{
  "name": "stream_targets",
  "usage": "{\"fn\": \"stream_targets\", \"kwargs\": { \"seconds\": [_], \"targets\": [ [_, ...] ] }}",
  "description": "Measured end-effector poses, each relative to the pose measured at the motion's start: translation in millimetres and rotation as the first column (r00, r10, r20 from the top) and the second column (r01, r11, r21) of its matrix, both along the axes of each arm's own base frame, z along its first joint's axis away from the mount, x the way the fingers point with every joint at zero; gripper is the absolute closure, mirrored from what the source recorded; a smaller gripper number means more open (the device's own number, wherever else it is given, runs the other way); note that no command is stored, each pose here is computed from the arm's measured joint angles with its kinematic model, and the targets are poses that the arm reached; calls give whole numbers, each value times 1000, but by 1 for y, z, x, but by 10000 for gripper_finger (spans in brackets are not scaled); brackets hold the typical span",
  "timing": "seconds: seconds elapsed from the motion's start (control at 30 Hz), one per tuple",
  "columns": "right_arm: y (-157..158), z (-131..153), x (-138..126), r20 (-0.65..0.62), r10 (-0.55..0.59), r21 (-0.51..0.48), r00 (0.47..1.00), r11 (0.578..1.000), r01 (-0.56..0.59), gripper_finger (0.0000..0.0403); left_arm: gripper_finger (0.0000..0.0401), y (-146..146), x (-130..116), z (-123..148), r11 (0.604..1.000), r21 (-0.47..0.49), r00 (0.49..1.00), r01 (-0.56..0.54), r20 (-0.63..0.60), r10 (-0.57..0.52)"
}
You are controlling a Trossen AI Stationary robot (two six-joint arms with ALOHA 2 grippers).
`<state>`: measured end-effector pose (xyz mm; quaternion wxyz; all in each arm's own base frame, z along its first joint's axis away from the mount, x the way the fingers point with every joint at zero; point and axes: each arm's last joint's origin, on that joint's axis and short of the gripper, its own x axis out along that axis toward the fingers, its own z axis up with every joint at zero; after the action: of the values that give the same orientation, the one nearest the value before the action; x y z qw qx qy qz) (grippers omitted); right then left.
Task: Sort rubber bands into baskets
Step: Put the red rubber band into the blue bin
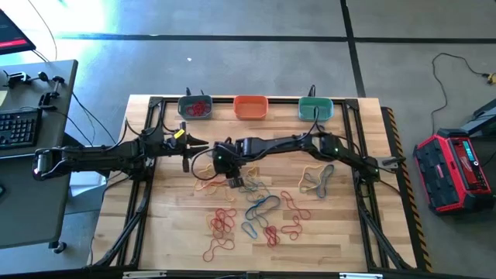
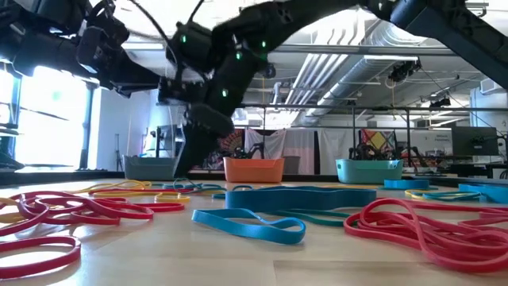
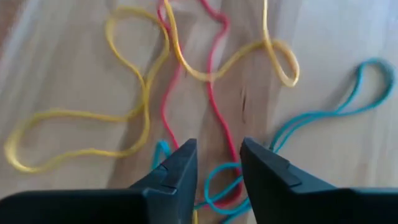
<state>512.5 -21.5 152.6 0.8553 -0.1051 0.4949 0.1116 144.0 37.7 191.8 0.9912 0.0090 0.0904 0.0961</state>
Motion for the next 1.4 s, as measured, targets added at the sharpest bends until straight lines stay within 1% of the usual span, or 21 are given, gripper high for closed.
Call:
{"fn": "stream_targets", "kwargs": {
  "seconds": [0.13,0.2,0.43,0.67,0.77,0.87,0.9,0.97,1.17,1.27,1.4],
  "targets": [
    [-8,-5,1,29,-19,5,999,1000,18,291,334,0,0,0,1000,4,1000,0,-4,0],
    [-11,-7,1,22,-24,5,999,1000,24,296,334,0,0,-1,1000,6,1000,1,-6,-1],
    [-12,-24,3,9,7,57,1000,998,-7,320,334,0,0,-1,1000,4,1000,0,-14,0],
    [-12,-25,4,11,9,60,1000,998,-10,327,334,0,0,-1,1000,5,1000,-4,-15,4],
    [-11,-26,4,6,11,61,1000,998,-12,349,334,0,0,-1,1000,5,1000,-4,-15,4],
    [-11,-26,3,-6,10,57,1000,998,-10,389,334,0,0,-1,1000,5,1000,-5,-15,5],
    [-11,-25,3,-13,9,52,1000,999,-8,396,334,0,0,-1,1000,5,1000,-5,-14,5],
    [-10,-22,3,-34,7,29,999,1000,-6,394,334,0,0,-1,1000,6,1000,-9,-15,9],
    [-3,-10,-3,-148,1,-82,989,997,-13,401,334,2,0,-1,998,15,998,-62,-16,62],
    [-1,-5,-4,-169,2,-87,986,996,-17,402,334,2,0,-1,998,16,997,-69,-17,69],
    [2,5,-2,-160,5,-94,987,995,-21,403,334,2,0,-2,998,16,997,-69,-19,69]
  ]
}}
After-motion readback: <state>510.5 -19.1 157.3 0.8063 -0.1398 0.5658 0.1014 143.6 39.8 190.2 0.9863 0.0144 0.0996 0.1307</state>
